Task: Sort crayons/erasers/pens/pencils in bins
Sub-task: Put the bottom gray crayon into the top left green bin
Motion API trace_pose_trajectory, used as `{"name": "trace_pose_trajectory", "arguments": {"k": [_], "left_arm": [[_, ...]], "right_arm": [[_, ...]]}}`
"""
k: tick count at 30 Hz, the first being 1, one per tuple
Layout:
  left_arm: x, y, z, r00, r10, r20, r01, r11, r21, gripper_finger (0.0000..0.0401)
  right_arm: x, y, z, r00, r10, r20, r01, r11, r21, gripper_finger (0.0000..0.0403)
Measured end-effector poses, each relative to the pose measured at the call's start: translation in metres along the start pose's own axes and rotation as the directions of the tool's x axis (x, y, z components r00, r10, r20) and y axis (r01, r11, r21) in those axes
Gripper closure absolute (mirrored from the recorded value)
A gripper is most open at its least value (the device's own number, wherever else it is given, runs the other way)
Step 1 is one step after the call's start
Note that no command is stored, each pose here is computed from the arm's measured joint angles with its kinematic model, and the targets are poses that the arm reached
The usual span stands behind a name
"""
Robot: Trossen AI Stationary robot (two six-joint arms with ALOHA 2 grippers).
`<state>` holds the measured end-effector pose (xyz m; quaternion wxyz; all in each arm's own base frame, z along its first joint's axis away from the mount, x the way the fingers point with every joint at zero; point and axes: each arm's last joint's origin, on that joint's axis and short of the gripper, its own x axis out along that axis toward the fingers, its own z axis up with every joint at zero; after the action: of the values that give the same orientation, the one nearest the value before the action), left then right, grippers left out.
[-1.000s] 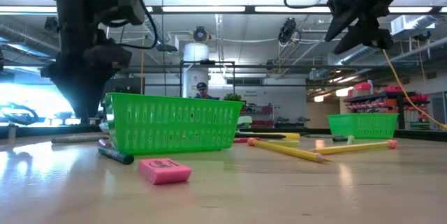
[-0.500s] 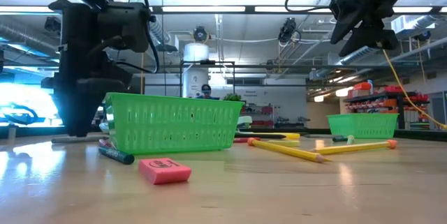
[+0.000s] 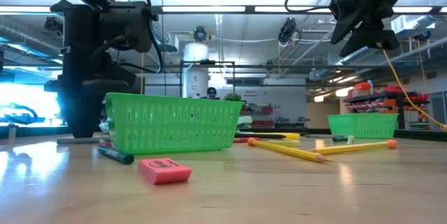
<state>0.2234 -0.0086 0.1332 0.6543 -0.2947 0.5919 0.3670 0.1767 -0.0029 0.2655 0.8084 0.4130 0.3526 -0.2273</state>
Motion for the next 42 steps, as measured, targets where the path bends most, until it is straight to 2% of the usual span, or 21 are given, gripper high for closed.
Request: {"name": "trace_pose_trajectory", "arguments": {"k": [11,16,21,23,32,42], "left_arm": [[-0.003,-0.003,0.002,1.000,-0.006,-0.013,0.006,1.000,0.004,0.0264],[-0.030,-0.014,0.010,0.994,-0.105,0.026,0.105,0.994,0.025,0.0261],[-0.047,-0.030,0.009,0.984,-0.165,0.074,0.159,0.984,0.075,0.0266],[-0.044,-0.035,0.006,0.983,-0.168,0.076,0.161,0.983,0.091,0.0269],[-0.016,-0.045,-0.001,0.998,-0.070,0.008,0.068,0.989,0.127,0.0269],[-0.012,-0.050,-0.002,0.995,-0.095,-0.010,0.096,0.985,0.144,0.0274]], "right_arm": [[0.000,0.000,0.000,1.000,0.002,-0.008,-0.002,1.000,0.011,0.0235],[0.000,0.000,-0.001,1.000,0.009,-0.021,-0.009,1.000,0.010,0.0235],[0.000,0.000,-0.001,0.999,0.008,-0.031,-0.008,1.000,0.009,0.0235],[0.000,0.000,-0.001,0.999,0.008,-0.031,-0.008,1.000,0.008,0.0235],[0.000,-0.001,-0.003,0.998,0.013,-0.059,-0.013,1.000,0.008,0.0235],[0.000,-0.001,-0.004,0.996,0.018,-0.088,-0.016,1.000,0.020,0.0235]]}}
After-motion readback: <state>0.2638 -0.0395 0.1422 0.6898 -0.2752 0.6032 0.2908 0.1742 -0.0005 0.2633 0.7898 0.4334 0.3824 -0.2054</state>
